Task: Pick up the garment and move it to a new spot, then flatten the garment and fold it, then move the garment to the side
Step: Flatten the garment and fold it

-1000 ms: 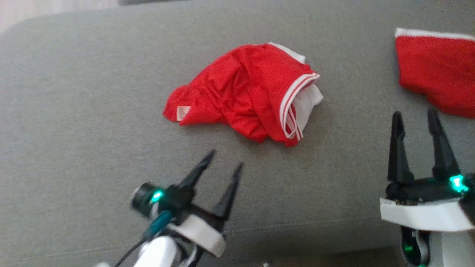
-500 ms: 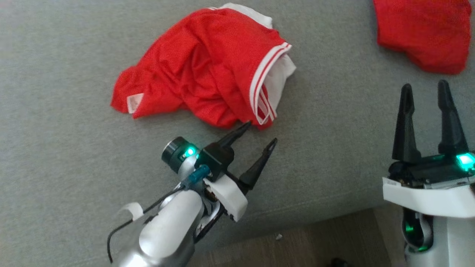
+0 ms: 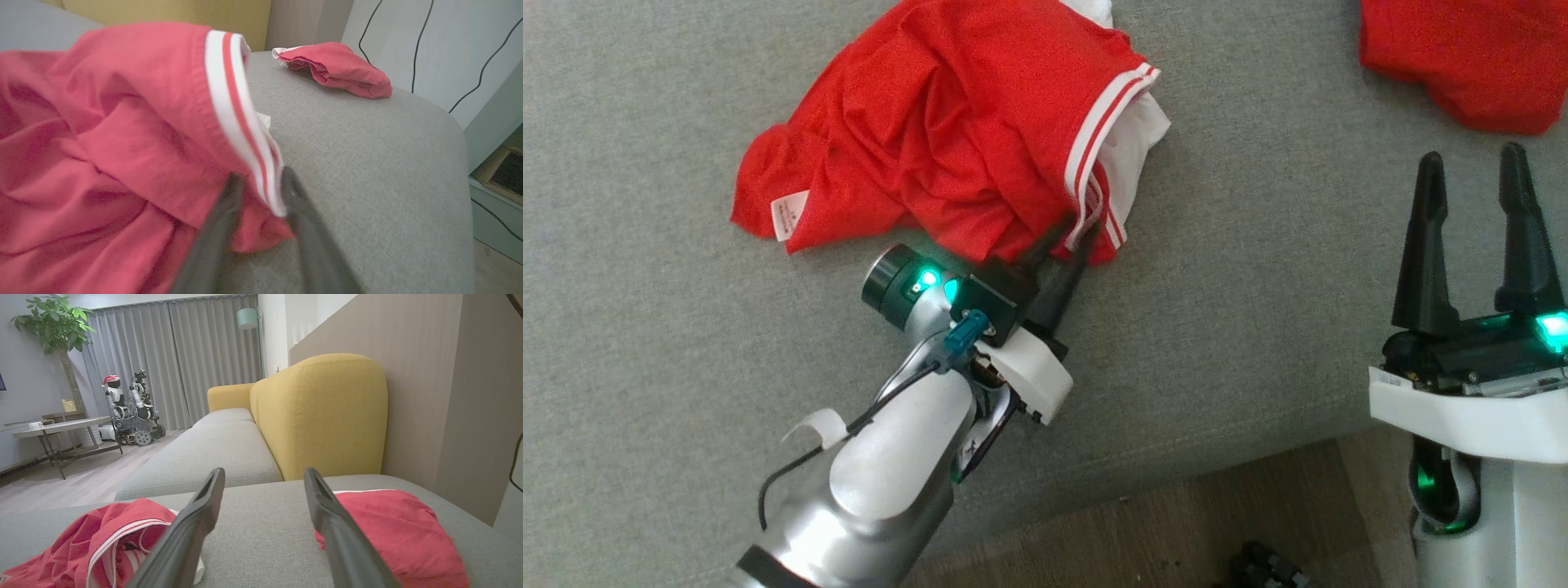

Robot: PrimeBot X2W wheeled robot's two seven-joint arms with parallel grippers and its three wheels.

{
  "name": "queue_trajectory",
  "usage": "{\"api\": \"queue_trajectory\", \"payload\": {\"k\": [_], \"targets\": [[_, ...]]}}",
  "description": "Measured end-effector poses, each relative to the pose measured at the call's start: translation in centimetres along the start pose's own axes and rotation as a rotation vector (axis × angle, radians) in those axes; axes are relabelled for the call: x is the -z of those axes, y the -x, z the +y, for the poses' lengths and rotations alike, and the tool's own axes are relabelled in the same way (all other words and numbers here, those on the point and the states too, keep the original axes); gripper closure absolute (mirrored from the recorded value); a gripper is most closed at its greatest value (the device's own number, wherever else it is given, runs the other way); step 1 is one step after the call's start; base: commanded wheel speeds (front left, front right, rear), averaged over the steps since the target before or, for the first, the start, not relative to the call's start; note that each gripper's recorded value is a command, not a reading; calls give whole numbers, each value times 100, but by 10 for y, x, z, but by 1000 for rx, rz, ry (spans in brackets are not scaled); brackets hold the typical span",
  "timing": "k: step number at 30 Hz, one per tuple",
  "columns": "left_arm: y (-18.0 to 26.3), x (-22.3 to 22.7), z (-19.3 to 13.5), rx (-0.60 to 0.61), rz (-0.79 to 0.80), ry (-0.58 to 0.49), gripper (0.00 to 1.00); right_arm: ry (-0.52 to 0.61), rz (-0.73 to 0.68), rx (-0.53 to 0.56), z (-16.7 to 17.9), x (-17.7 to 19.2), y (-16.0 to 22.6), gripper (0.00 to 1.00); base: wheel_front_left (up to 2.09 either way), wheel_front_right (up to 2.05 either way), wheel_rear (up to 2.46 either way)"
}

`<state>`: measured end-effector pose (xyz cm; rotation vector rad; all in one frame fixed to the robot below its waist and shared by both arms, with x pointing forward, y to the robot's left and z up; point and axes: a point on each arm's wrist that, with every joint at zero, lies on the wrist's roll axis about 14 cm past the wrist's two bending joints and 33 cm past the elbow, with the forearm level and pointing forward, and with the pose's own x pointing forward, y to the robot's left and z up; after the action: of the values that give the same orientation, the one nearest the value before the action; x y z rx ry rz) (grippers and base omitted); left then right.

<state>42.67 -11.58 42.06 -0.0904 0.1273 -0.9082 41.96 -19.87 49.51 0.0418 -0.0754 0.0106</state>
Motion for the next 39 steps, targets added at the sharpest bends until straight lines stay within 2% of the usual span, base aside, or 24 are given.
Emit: {"api": "queue_trajectory", "payload": {"k": [7,13,19,24,30,33,35,37,39], "targets": [[2,-7,-1,1,-10,36,100,-5,-19,-11,4,-7,1,0,0,0,0],[-8,-54,-10,61,-114,112,100,-21,-66,-12,5,-26,7,0,0,0,0],[-41,-171,-22,192,-308,50,100,-39,-122,3,2,-49,19,0,0,0,0],[-47,-253,-43,280,-439,-19,100,-45,-153,20,-4,-62,27,0,0,0,0],[-30,-349,-45,281,-638,-118,100,-53,-178,8,0,-70,29,0,0,0,0],[-16,-375,-28,230,-697,-100,100,-51,-185,-10,6,-72,28,0,0,0,0],[-9,-370,-7,179,-690,-57,100,-48,-180,-23,11,-70,28,0,0,0,0],[-2,-341,26,87,-630,-30,100,-51,-174,-39,16,-67,27,0,0,0,0],[11,-296,68,-40,-551,56,100,-53,-167,-52,21,-64,26,0,0,0,0]]}}
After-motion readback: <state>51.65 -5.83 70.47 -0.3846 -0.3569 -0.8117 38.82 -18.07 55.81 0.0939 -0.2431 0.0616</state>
